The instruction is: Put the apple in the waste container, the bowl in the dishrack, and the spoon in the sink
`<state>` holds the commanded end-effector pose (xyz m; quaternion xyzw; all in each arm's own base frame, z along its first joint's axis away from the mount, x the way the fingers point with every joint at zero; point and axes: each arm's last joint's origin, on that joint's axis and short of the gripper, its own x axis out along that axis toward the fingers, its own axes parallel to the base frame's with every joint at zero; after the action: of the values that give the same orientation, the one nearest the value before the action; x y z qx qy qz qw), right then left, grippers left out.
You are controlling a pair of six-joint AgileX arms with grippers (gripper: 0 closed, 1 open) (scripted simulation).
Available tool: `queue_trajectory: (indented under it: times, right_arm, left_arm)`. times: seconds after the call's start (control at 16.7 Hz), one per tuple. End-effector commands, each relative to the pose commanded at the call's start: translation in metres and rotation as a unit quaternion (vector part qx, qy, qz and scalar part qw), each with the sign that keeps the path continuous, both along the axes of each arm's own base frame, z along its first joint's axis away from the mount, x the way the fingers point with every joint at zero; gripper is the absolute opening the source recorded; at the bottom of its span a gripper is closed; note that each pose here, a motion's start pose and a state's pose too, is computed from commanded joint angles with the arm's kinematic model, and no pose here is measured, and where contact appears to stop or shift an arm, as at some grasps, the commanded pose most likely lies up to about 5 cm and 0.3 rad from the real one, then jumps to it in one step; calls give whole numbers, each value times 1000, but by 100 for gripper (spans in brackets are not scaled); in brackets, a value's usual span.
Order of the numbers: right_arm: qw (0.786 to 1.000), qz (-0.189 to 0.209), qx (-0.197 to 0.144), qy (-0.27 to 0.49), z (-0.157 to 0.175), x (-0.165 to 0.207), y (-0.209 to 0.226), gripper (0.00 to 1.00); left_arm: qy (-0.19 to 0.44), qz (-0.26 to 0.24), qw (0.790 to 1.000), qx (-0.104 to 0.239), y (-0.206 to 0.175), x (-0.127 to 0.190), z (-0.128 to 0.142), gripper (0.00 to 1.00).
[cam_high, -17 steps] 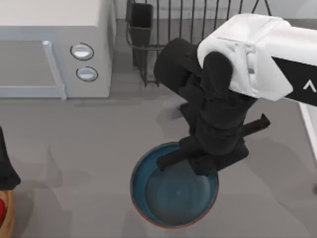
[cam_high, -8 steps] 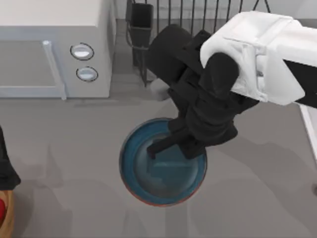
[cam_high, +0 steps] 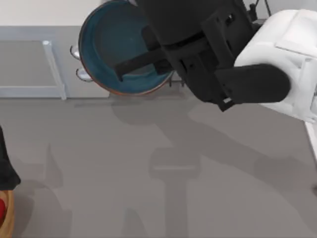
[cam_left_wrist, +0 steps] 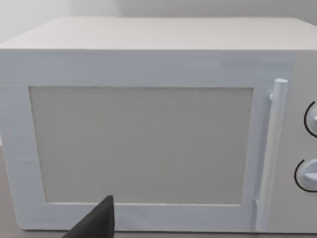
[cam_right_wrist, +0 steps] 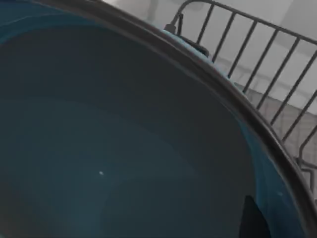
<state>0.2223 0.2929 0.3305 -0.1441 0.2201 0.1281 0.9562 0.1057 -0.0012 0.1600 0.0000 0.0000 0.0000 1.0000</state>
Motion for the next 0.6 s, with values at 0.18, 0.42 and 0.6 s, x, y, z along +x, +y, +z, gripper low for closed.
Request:
queue_trajectory:
  times: [0.18,0.42,0.6]
  right_arm:
    - [989,-54,63,-124,41,-15,-6,0]
    - [962,-120,129,-209,81,-36,-24,0]
    - [956,-133,143,-221,89,-40,-29,0]
  left_arm:
    - [0,0,1000,0,0,0,0,100]
    - [0,0,1000,0,0,0,0,100]
    - [0,0,1000,0,0,0,0,100]
